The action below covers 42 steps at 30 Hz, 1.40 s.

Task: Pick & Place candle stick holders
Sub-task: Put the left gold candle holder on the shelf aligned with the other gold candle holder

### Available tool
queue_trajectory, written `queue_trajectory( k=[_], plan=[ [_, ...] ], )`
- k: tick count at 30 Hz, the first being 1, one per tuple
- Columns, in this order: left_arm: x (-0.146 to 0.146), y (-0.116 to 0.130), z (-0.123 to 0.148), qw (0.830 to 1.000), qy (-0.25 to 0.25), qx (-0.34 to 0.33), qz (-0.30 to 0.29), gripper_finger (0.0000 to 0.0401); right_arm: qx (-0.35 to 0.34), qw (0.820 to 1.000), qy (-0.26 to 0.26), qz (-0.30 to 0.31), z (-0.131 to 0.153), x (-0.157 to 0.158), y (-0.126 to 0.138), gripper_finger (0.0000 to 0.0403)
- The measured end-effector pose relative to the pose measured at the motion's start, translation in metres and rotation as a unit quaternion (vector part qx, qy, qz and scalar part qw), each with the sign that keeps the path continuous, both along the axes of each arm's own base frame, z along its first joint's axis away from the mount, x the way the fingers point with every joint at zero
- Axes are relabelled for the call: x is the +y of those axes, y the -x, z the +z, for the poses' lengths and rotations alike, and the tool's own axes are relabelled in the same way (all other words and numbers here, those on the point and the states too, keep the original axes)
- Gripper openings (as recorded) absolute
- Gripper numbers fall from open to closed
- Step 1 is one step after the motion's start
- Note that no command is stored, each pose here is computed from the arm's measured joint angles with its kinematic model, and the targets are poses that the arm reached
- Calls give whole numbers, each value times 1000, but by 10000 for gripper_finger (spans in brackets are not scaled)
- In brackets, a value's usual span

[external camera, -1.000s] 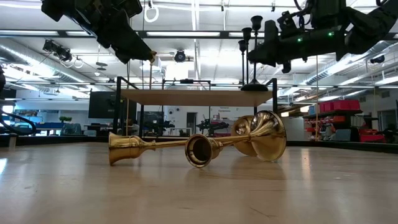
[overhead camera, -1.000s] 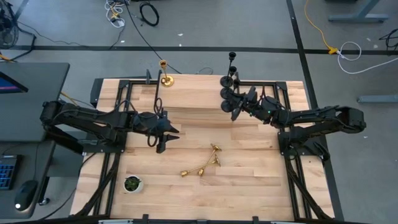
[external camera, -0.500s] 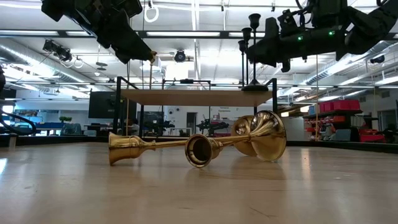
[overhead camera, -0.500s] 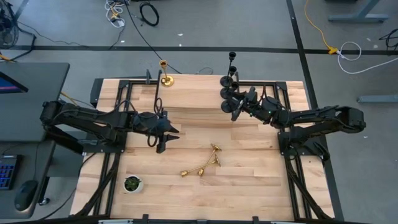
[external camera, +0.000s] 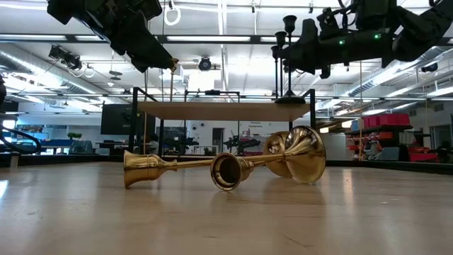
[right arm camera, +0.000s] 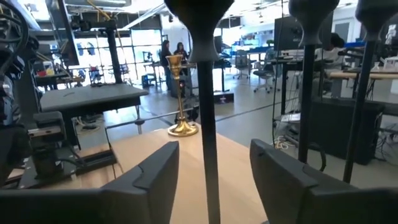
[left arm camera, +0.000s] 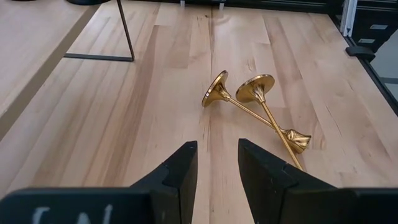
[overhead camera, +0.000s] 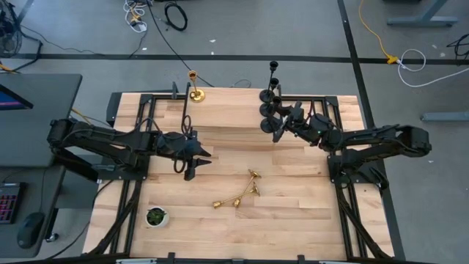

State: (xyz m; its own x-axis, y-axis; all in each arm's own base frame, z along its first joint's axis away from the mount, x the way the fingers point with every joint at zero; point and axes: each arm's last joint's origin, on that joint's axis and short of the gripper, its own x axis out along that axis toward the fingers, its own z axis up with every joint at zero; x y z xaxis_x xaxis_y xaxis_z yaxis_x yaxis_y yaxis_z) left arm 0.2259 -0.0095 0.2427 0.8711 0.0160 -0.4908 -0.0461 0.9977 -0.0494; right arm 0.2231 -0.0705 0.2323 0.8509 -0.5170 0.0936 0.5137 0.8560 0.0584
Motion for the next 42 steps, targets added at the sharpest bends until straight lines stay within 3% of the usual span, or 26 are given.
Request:
queue_trajectory(
  k=[6, 18, 29, 36, 42],
  plan=[
    [0, 0, 0, 1000, 1, 1, 1, 117, 0, 1000, 19, -2, 8, 2, 6, 216],
    [0, 1, -3, 1000, 3, 7, 2, 117, 30, 999, 11, 1, 15, 6, 21, 220],
    [0, 1, -3, 1000, 5, 7, 3, 117, 61, 997, 11, 39, 24, 23, 42, 220],
    [0, 1, -3, 1000, 5, 7, 3, 117, 75, 988, -7, 138, 21, 42, 41, 220],
    [0, 1, -3, 1000, 5, 7, 3, 117, 73, 964, -19, 255, 20, 70, 37, 220]
  ],
)
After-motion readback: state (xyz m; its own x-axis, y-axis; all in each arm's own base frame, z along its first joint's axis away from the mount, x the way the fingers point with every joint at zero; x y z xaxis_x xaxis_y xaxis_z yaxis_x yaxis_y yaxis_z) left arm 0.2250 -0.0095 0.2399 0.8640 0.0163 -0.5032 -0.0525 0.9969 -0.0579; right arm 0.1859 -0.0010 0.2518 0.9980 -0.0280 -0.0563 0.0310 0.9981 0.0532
